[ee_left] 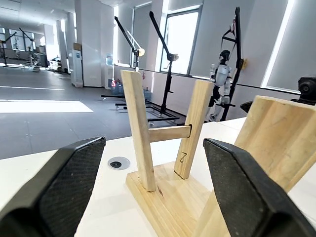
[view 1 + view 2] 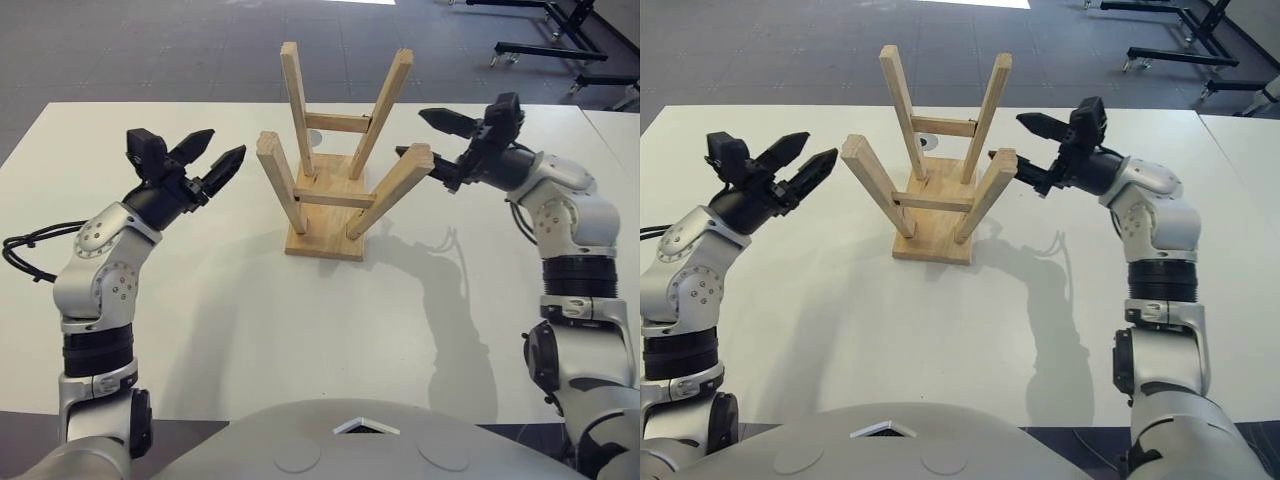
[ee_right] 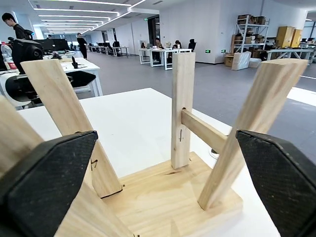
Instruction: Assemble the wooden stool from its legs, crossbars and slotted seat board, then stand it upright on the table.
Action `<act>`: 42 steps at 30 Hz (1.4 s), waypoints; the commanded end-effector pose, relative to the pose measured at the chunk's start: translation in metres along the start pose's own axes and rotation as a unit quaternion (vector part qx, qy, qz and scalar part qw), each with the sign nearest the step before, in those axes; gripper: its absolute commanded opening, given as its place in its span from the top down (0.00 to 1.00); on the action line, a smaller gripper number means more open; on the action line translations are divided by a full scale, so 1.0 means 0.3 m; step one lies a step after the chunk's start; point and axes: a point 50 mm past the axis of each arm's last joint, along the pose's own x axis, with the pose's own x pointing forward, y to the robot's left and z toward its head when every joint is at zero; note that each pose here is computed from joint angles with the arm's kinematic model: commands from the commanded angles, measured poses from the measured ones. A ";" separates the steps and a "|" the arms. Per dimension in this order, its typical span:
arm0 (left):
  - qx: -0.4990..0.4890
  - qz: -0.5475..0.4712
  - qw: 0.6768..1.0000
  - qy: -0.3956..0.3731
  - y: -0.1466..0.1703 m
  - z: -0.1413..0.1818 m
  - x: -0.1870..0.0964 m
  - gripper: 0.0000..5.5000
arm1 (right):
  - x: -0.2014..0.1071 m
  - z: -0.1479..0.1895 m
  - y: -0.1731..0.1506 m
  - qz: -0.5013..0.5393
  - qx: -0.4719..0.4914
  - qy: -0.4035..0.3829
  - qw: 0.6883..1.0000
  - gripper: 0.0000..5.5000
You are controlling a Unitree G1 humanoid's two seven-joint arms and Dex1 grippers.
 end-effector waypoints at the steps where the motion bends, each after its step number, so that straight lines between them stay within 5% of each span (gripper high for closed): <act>1: 0.025 0.053 0.998 -0.013 0.061 0.053 -0.083 0.34 | -0.002 -0.014 0.153 0.099 0.000 0.037 0.994 0.06; 5: 0.039 0.127 0.991 -0.011 0.130 0.072 -0.217 0.34 | -0.025 0.021 0.274 0.157 -0.006 0.061 0.986 0.06; 8: 0.043 0.148 0.988 -0.004 0.141 0.070 -0.265 0.34 | -0.051 0.084 0.235 0.126 -0.026 0.051 0.990 0.06; 12: 0.035 0.139 0.990 -0.013 0.126 0.057 -0.238 0.34 | -0.148 0.058 0.050 0.011 -0.013 0.080 0.997 0.06; 17: 0.029 0.106 0.994 -0.020 0.109 0.056 -0.179 0.34 | -0.165 0.018 -0.036 -0.032 -0.001 0.084 0.996 0.06; 26: 0.020 0.088 0.996 -0.023 0.104 0.049 -0.136 0.34 | 0.007 0.032 -0.091 0.015 0.002 0.030 0.999 0.06; 30: 0.015 0.099 0.995 -0.020 0.115 0.036 -0.151 0.34 | 0.036 0.050 -0.037 0.084 0.002 0.018 0.996 0.06; 38: -0.010 0.138 0.990 0.016 0.132 -0.018 -0.286 0.34 | -0.076 0.054 0.285 0.258 0.022 0.090 0.962 0.06; 42: -0.007 0.144 0.989 0.026 0.137 -0.023 -0.306 0.34 | -0.087 0.064 0.281 0.234 0.009 0.103 0.967 0.06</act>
